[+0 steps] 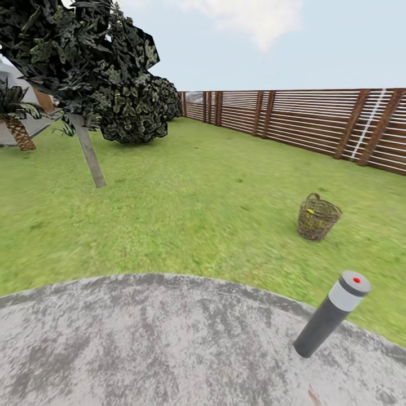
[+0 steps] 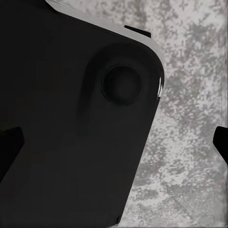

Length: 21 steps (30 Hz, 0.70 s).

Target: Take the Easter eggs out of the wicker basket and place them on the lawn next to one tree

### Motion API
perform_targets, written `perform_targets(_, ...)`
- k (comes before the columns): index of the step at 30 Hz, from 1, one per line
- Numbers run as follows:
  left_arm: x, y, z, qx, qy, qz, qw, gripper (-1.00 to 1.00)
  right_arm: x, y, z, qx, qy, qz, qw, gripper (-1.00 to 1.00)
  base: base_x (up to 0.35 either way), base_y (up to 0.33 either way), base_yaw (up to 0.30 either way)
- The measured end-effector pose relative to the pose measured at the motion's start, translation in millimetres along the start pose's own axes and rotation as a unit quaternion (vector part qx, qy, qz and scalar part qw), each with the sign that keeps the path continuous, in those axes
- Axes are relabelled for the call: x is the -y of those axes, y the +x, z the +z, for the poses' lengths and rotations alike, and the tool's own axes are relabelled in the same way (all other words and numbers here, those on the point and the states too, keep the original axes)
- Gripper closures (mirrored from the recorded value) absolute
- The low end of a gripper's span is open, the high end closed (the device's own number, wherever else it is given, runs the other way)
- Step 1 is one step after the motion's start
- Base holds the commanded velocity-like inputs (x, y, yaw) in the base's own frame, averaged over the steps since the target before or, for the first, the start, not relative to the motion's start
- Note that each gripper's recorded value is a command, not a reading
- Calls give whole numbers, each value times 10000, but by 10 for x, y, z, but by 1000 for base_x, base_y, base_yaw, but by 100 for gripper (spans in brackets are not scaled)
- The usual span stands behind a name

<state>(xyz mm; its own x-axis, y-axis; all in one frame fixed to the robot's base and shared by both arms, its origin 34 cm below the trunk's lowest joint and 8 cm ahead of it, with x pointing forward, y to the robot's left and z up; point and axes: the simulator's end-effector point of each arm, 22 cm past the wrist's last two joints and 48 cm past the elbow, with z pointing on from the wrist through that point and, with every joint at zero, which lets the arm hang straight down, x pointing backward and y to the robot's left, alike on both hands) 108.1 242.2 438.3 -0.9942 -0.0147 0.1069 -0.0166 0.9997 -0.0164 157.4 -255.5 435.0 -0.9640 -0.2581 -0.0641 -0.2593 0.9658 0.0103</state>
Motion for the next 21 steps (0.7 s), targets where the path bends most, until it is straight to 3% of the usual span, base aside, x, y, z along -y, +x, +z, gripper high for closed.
perform_targets(21, 0, -2, 0, 2, 0, 1, 10000, -100, 0, 0, 0, 0, 1, 6, 10000, -100, 339, 0, 3)
